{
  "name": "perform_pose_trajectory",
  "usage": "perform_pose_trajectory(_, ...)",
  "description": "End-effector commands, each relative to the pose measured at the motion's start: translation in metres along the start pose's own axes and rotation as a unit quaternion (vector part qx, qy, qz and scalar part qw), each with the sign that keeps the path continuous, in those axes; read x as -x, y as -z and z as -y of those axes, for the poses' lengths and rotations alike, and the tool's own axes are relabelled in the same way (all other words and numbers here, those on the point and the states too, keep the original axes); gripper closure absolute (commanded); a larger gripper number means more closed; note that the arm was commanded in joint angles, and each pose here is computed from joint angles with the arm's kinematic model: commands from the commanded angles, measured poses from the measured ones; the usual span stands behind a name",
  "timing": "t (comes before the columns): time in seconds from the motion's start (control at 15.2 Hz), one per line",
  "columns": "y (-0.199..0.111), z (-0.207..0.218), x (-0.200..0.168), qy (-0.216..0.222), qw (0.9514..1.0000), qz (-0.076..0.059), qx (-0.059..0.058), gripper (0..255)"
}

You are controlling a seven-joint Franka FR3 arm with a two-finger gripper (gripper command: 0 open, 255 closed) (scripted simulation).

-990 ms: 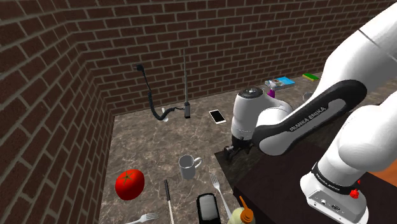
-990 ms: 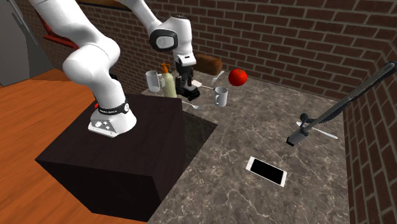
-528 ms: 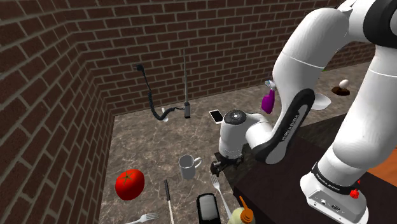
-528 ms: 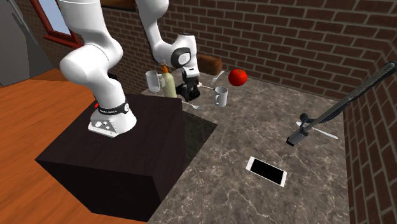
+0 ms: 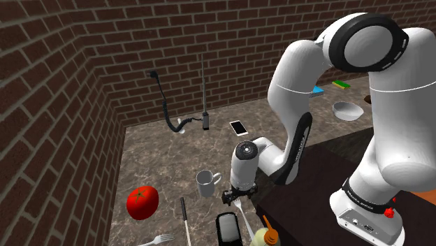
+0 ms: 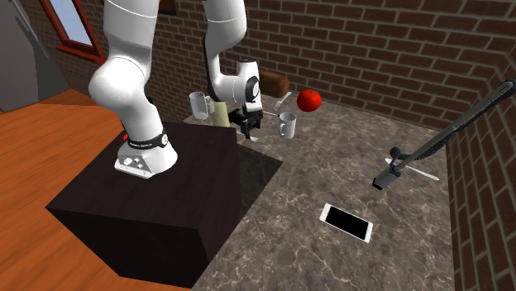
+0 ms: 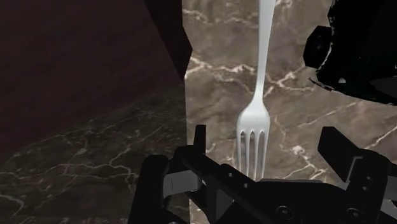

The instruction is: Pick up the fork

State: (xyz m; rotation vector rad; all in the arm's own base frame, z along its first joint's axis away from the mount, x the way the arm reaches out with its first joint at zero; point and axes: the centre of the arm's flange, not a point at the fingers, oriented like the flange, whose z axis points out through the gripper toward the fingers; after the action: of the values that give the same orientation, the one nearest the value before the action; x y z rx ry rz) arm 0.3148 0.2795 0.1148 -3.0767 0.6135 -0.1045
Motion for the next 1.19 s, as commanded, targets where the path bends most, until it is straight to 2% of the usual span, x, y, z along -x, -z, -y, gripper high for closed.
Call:
perform_pose_trajectory(0.0,-0.011,0.001,0.001,0.0,1.0,-0.001,0.0,0)
perform_pose_trajectory(0.33,-0.03,0.0,0.002,0.0,1.0,-0.001,0.0,0)
perform_pose_trajectory(0.4,-0.031,0.0,0.003,0.0,1.0,-0.001,0.0,255)
perform_pose_trajectory(0.99,-0.03,0.0,0.002,0.0,1.0,-0.001,0.0,255)
perform_pose_trajectory(1.12,-0.02,0.001,0.002,0.0,1.0,-0.001,0.0,255)
